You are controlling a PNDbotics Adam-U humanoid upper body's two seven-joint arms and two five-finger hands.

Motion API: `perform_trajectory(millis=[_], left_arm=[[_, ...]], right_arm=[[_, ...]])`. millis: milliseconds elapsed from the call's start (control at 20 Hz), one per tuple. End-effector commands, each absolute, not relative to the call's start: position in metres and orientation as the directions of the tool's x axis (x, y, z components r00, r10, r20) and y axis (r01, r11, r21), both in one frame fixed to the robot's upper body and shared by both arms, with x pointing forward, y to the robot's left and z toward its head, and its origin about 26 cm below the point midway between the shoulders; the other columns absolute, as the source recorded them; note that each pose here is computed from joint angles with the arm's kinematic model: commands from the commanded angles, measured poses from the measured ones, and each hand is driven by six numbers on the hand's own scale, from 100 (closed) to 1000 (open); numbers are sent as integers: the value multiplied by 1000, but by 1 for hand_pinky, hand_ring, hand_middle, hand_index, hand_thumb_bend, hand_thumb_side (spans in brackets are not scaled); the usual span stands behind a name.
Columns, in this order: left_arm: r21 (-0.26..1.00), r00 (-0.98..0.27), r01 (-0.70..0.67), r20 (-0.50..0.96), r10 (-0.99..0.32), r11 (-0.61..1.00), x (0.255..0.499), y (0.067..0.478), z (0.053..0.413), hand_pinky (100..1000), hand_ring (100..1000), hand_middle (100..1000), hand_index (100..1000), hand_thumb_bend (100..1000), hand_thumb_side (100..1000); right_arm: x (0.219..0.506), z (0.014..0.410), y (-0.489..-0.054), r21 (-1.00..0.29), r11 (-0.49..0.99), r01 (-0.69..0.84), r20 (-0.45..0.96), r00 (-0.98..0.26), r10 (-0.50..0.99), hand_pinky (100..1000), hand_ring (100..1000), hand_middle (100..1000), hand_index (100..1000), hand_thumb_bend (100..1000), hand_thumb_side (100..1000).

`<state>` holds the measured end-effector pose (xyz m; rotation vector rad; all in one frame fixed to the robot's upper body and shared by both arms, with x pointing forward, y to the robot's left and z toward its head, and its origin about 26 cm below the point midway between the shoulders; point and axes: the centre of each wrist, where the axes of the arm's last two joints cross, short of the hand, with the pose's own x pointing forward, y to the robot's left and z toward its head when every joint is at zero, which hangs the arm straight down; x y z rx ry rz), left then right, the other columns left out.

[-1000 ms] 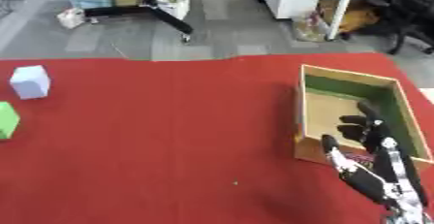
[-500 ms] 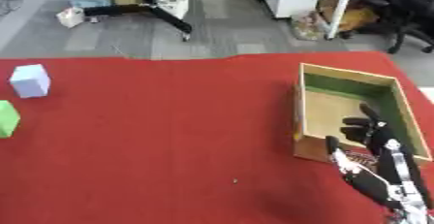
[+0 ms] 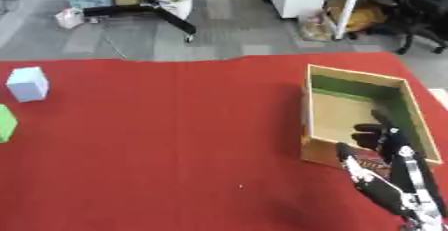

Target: Pick up the objects with one hand, pass them to the other hand, and then place them into the box on the other side of the table.

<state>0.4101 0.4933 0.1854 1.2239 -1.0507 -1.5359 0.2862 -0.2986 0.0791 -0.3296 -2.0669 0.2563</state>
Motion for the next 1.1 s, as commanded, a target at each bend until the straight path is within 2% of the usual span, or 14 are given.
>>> perform_trajectory(millis=[50,450,1100], left_arm=[[966,-78,84,-237,-968,-244,409,501,211,841,809,765,835,530,280],[961,-50,208,-176,-983,-183,409,507,194,847,831,805,862,562,320],[970,-13,184,-161,-987,-160,412,505,186,859,868,887,914,577,359]], right_arm=[[287,84,-301,-321,939,124,803,-489,340,751,717,700,950,345,306],[287,83,-298,-323,941,99,806,-492,328,752,717,699,951,343,310],[289,84,-293,-316,946,73,806,-506,308,752,715,695,952,342,309]])
